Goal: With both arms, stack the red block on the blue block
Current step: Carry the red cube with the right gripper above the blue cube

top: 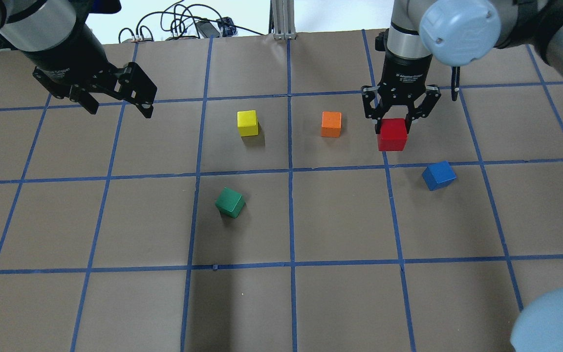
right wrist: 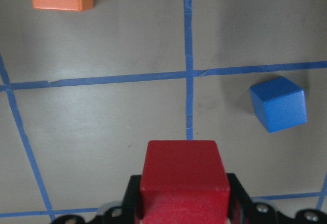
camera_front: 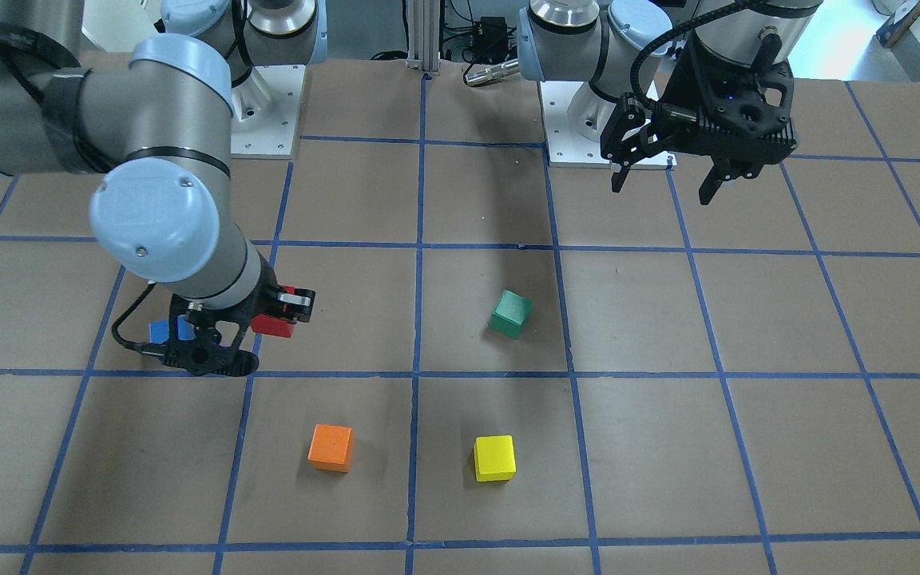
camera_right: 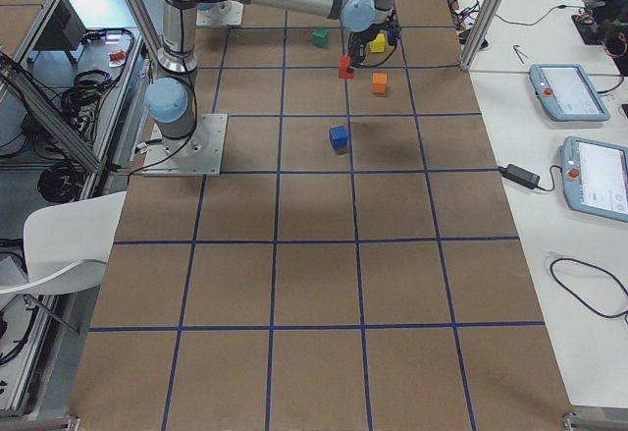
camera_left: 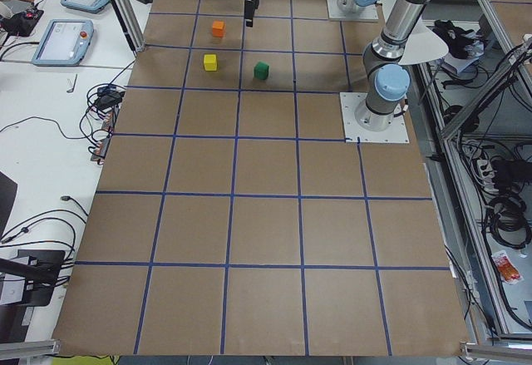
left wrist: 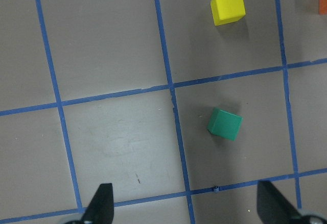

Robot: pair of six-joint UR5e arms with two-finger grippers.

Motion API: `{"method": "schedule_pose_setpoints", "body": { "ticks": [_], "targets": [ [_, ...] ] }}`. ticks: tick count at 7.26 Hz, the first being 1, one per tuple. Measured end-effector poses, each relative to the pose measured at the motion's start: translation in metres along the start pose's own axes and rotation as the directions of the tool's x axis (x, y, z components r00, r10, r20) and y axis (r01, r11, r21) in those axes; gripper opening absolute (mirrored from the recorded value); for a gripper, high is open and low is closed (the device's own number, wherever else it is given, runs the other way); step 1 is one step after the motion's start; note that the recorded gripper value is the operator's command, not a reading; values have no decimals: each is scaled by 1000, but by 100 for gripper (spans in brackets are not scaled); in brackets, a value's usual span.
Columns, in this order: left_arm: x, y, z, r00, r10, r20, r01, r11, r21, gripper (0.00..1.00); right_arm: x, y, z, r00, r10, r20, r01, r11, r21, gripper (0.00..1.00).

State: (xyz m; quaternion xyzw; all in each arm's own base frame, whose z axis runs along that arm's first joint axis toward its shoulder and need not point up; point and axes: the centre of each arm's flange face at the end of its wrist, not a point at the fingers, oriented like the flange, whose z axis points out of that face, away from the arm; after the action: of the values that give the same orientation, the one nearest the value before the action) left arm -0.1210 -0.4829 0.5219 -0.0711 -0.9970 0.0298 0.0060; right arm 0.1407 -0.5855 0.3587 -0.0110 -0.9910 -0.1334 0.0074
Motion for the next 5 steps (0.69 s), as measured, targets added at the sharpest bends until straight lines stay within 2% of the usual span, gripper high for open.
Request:
{"method": "schedule_pose_setpoints", "body": {
  "ticks": [2, 3, 5],
  "targets": [
    [0, 0, 1, 1000, 2, 0, -2, 1000, -2, 100, 74, -2, 18, 991, -127, 37, 128, 992, -21, 0],
    [0, 0, 2, 1000, 2, -1, -2, 1000, -4, 100, 105, -5, 29, 982, -181, 53, 182, 983, -8, 0],
    [1, 1, 4, 1000, 3, -2, -3, 1000, -8, 100, 128, -10, 53, 960, -275, 50, 274, 961, 33, 0]
  ]
}}
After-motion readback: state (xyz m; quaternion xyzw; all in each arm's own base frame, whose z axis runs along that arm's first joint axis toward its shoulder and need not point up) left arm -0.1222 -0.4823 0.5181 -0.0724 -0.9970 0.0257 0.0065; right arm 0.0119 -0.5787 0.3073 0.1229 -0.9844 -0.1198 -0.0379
